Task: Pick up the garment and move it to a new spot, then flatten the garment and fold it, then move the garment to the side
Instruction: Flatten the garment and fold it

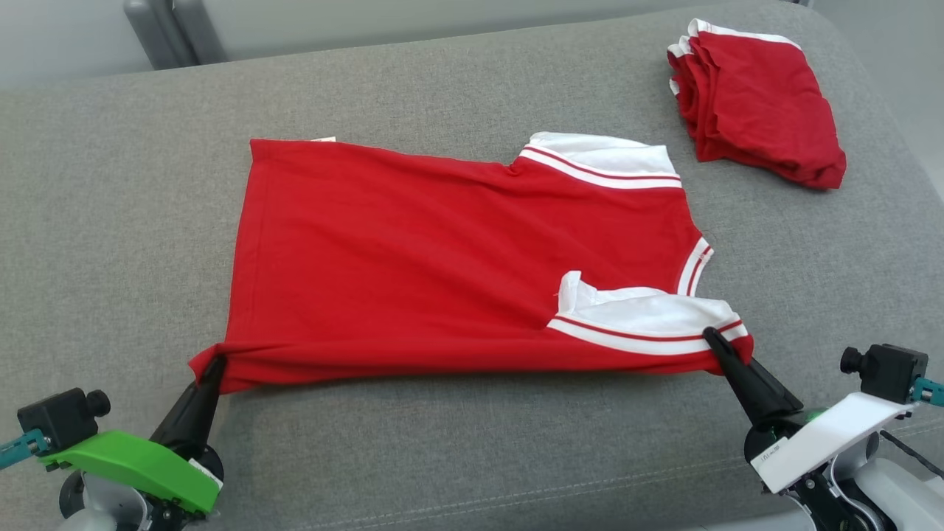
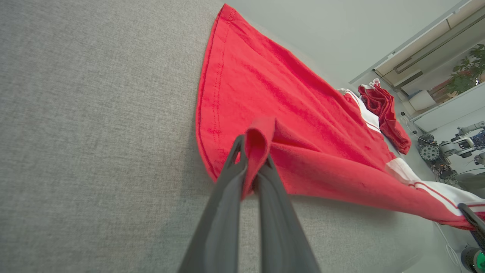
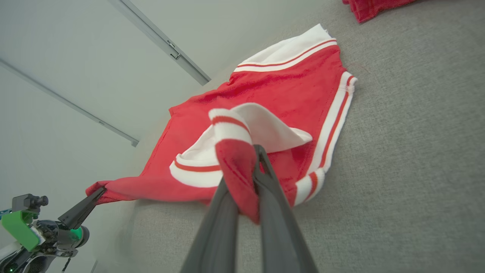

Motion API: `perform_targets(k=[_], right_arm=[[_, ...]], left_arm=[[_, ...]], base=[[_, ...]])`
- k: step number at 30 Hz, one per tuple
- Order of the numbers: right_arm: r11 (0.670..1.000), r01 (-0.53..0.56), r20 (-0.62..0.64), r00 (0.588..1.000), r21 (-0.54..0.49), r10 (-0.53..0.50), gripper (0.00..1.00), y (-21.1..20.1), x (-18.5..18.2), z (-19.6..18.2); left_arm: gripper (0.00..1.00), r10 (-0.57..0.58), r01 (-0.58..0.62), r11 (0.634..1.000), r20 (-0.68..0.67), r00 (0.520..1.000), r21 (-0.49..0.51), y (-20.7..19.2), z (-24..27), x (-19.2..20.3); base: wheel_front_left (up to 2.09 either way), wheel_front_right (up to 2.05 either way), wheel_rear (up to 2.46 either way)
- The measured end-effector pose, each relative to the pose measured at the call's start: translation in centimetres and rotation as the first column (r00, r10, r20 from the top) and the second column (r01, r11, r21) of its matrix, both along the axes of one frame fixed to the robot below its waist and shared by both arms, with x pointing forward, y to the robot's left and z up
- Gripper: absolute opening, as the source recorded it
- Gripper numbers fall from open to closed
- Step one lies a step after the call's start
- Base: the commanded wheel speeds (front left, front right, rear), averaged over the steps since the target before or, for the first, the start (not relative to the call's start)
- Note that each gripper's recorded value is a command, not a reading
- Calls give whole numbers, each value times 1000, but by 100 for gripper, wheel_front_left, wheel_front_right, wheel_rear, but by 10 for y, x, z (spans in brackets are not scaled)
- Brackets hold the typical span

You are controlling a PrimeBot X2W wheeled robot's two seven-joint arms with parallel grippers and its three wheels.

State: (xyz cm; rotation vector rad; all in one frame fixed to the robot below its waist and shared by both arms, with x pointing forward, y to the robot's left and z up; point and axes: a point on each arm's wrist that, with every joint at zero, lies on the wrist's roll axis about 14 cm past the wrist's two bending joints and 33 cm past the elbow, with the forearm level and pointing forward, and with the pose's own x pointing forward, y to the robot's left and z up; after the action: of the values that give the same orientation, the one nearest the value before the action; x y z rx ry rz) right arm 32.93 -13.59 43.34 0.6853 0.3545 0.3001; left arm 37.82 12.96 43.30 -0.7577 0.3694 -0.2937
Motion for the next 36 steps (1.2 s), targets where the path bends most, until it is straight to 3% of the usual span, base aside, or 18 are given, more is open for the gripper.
perform_targets(k=[7,15,24,32,34,36], right_arm=[[1000,30,72,997,-5,-29,0,-2,16,15],[993,108,281,955,-42,-92,0,-17,44,67],[982,159,80,985,-104,-151,0,-32,18,0],[978,172,28,985,-114,-170,0,-29,17,-19],[977,171,27,985,-126,-169,5,-29,17,-21],[976,170,30,985,-138,-167,18,-29,19,-22]], left_arm=[[0,-7,7,1000,10,1000,31,1,-2,18],[0,-32,31,999,18,999,35,-9,-4,37],[0,-101,103,994,-44,994,49,-30,-25,45],[0,-113,118,990,-58,992,80,-32,-32,56],[0,-121,128,987,-77,990,93,-32,-37,56],[0,-126,136,985,-95,987,109,-31,-43,56]], base=[[0,0,0],[0,0,0],[0,0,0],[0,0,0],[0,0,0],[0,0,0]])
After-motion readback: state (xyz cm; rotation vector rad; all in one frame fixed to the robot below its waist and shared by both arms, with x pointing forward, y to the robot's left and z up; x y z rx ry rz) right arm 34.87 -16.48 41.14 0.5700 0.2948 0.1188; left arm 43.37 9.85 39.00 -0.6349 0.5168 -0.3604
